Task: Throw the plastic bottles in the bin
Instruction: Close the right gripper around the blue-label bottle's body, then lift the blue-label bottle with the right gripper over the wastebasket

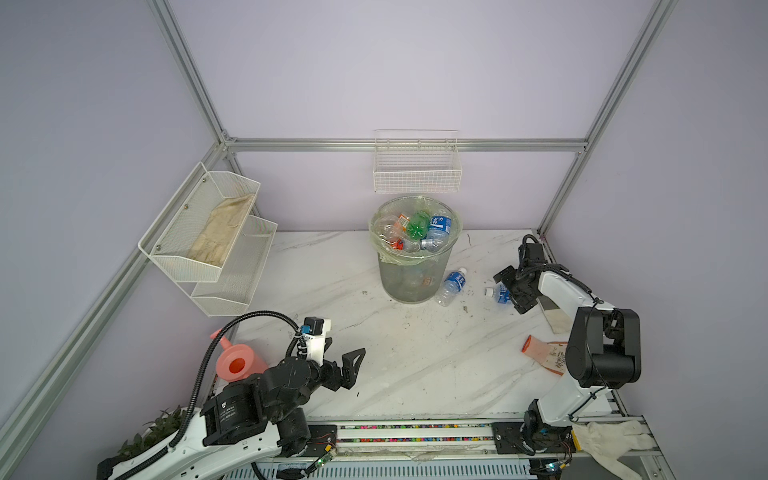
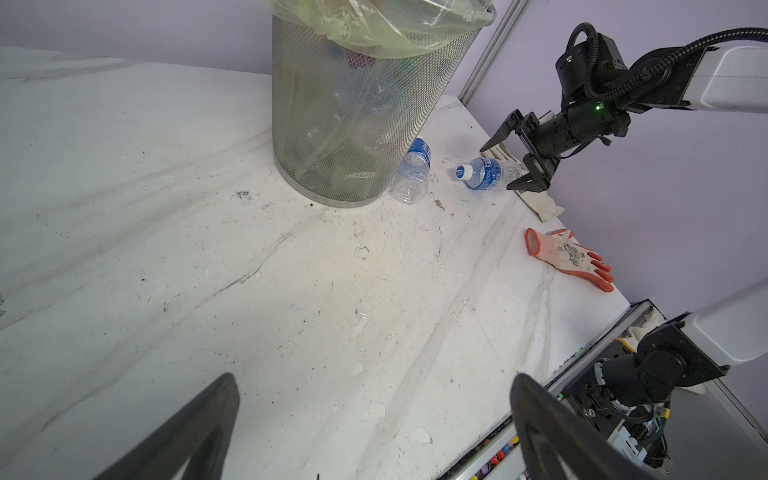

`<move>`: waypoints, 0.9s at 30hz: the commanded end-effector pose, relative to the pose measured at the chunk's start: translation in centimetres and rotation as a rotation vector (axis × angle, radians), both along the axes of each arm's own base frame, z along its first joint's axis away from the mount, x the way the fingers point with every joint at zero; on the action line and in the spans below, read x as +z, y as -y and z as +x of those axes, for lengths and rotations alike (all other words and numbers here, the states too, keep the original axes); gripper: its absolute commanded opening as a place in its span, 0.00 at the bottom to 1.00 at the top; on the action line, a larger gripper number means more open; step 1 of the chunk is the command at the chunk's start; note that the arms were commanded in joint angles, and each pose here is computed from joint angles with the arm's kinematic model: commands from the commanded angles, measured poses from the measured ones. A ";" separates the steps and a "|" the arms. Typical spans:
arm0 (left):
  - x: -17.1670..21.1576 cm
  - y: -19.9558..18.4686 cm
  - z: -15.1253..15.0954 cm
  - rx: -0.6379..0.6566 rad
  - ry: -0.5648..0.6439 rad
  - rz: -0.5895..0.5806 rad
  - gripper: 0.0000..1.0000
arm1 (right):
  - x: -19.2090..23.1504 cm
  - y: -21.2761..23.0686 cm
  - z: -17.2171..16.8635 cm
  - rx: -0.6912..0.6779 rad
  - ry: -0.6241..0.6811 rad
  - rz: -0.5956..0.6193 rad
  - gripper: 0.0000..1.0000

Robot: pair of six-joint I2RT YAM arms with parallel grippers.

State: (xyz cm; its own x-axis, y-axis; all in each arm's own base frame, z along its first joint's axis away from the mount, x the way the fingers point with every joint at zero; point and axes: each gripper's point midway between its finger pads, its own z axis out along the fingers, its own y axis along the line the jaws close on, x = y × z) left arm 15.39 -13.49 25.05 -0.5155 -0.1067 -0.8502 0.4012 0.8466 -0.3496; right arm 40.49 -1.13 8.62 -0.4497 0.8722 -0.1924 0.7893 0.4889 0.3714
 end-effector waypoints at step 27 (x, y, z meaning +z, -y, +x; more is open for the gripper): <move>-0.8 -0.3 0.3 0.024 0.009 0.031 1.00 | 1.5 -1.6 6.9 -0.093 0.109 0.169 0.03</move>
